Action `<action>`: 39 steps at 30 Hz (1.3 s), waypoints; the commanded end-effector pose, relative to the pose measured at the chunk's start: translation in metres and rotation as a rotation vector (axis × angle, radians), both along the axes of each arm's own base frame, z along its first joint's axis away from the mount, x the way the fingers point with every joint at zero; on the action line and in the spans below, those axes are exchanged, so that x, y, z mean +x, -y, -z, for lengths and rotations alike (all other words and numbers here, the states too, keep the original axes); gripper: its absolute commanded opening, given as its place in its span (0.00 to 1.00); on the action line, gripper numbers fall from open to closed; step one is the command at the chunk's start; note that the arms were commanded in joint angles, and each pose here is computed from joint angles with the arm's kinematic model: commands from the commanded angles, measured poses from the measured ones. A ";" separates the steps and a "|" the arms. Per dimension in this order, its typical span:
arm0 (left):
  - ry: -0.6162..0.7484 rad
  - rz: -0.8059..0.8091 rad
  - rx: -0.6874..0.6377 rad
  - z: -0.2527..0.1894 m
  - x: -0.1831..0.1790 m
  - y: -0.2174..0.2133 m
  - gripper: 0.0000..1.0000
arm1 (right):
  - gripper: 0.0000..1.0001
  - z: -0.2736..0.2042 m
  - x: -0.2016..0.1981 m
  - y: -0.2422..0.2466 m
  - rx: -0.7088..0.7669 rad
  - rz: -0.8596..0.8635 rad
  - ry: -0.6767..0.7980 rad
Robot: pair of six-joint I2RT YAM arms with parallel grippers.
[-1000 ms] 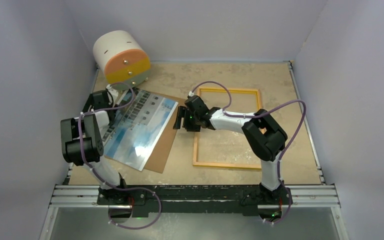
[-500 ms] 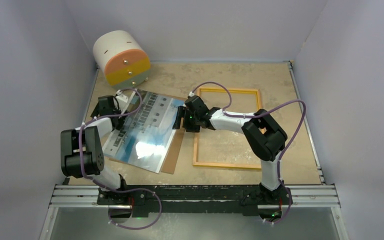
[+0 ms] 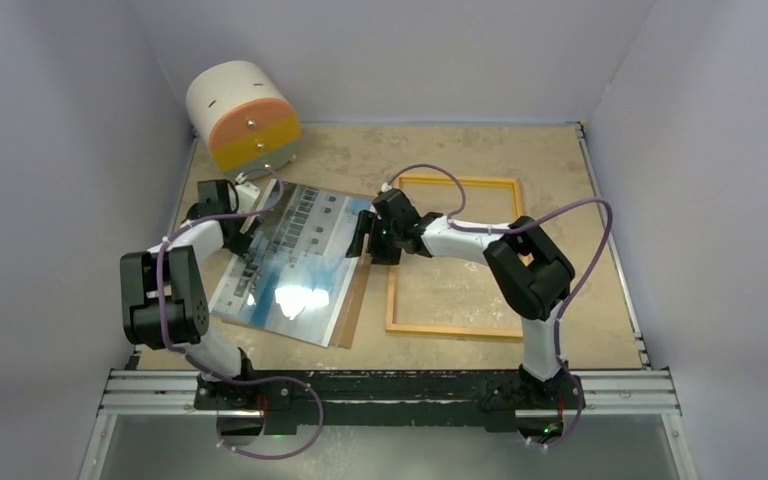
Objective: Put the photo into the frame
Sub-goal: Move the photo frame item to the center of the board, then pick up the photo frame item at the center of the board.
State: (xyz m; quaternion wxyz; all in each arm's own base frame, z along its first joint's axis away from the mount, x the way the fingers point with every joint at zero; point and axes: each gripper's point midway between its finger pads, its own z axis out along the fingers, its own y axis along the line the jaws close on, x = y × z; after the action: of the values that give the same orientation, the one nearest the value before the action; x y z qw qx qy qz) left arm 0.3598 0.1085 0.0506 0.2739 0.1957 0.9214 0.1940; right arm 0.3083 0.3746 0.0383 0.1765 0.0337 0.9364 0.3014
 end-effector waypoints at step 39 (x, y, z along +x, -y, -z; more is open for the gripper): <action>-0.216 0.171 -0.060 0.065 -0.043 0.087 0.96 | 0.65 -0.072 0.033 -0.004 0.127 0.031 0.069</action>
State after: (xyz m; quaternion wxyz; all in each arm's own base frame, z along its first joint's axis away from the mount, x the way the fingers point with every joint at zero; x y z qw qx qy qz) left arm 0.3627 0.0595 0.0374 0.2758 0.2367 0.9056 0.2186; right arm 0.3441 0.3543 0.0505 0.1818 0.0722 0.9354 0.2945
